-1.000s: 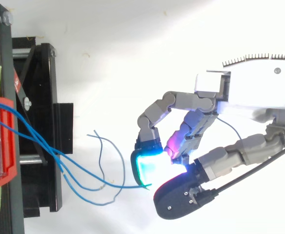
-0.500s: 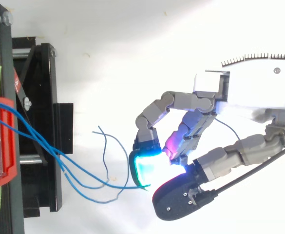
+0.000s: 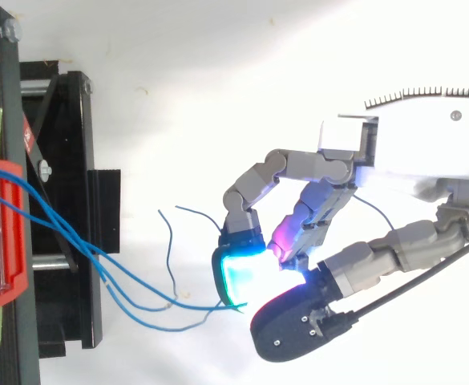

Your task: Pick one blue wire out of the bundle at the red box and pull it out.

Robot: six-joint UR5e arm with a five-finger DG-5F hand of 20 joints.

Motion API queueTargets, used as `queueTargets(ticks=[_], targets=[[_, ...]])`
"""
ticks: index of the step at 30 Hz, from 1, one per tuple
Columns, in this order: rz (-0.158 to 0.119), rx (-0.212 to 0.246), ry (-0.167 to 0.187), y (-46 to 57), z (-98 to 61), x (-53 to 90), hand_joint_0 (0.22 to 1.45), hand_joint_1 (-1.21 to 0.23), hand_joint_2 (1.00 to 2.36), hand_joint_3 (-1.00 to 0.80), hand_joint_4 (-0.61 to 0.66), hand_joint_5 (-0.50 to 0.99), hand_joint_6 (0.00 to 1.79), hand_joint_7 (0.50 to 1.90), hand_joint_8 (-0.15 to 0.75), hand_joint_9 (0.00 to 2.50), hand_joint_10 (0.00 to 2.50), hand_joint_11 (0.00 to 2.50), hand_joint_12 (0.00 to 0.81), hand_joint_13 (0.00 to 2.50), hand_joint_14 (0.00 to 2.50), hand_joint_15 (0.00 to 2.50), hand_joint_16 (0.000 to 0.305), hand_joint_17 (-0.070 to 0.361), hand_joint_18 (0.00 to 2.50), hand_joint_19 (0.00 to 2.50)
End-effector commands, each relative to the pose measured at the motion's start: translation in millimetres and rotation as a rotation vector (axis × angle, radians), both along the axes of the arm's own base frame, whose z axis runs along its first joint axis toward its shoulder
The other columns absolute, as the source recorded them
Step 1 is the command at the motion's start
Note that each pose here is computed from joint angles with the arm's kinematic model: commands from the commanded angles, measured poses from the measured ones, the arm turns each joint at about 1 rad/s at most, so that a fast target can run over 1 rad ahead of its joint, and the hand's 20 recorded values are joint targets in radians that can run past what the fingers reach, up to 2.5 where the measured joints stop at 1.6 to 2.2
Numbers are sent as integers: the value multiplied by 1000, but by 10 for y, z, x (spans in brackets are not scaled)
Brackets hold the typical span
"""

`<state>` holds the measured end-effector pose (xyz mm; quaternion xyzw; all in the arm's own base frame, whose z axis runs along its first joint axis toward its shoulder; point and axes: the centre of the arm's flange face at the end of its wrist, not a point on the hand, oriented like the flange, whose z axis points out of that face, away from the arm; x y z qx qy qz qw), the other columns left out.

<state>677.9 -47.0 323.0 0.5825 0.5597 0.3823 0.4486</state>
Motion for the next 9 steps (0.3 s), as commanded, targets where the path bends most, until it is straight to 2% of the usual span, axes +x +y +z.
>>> queueTargets(ticks=[1, 9], targets=[[-1, 0, 0, -1, 0, 0, 757, -849, 1009, -56, -257, -142, 981, 1261, 275, 1033, 9, 543, 385, 966, 20, 612, 44, 99, 819, 549], [-1, 0, 0, -1, 0, 0, 756, -849, 1009, -55, -253, -143, 981, 1260, 276, 1044, 11, 551, 388, 971, 20, 618, 44, 99, 823, 548]])
